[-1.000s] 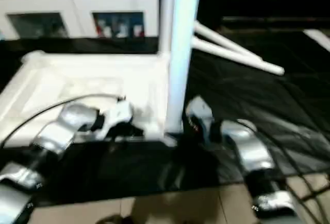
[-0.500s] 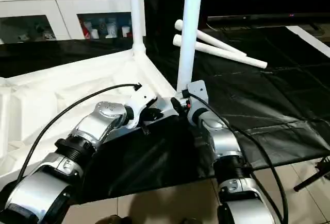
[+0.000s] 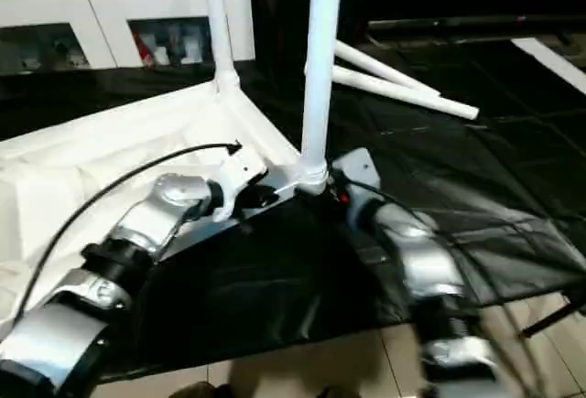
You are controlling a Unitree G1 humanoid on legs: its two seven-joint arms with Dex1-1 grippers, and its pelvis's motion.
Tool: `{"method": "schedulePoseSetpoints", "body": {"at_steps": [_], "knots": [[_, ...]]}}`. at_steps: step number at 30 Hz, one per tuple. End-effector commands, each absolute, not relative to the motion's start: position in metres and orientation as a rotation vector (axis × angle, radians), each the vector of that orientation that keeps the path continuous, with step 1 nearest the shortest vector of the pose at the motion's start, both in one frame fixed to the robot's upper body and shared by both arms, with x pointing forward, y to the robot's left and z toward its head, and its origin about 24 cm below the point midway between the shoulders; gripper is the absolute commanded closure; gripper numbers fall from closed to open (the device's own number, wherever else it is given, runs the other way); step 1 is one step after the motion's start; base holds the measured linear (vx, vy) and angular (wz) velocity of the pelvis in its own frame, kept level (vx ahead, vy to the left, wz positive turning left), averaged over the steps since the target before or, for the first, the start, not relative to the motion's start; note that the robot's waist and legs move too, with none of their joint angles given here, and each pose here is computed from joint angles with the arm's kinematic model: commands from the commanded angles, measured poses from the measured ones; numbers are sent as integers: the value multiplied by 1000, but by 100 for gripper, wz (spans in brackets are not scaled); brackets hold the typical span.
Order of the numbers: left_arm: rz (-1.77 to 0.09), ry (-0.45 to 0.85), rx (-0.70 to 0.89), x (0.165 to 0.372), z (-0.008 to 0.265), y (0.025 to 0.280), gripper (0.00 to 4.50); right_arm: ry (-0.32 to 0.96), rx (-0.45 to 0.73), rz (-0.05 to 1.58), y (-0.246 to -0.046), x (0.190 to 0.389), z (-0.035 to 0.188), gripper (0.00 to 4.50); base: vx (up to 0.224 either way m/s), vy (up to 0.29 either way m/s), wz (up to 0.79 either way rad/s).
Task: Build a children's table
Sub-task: Rotate leg to tighten
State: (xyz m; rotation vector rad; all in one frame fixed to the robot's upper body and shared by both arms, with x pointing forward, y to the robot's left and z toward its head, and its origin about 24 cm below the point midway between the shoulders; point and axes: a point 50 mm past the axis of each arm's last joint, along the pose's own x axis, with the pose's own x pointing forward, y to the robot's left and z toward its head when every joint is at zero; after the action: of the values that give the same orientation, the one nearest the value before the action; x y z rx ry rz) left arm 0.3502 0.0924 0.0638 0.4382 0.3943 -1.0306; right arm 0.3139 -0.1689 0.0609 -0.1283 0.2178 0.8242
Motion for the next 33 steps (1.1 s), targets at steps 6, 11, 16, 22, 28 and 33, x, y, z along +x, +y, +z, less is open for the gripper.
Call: {"method": "schedulePoseSetpoints", "body": {"at_steps": [6,11,16,22,28,33], "knots": [[-1235,348,492,336,70,110,450,186,-132,975,-190,304,83,7,0,0,0],[-1441,370,545,316,69,126,450,243,-203,1183,-188,290,83,7,0,0,0],[-1557,369,583,303,69,128,450,282,-247,1275,-180,286,79,7,0,0,0],[-1642,371,603,294,68,126,450,339,-269,1391,-169,282,71,7,0,0,0],[-1667,365,609,291,68,122,450,355,-238,1447,-162,282,67,23,0,0,0],[-1676,369,610,289,67,121,450,363,-229,1477,-158,282,65,67,0,0,0]]}}
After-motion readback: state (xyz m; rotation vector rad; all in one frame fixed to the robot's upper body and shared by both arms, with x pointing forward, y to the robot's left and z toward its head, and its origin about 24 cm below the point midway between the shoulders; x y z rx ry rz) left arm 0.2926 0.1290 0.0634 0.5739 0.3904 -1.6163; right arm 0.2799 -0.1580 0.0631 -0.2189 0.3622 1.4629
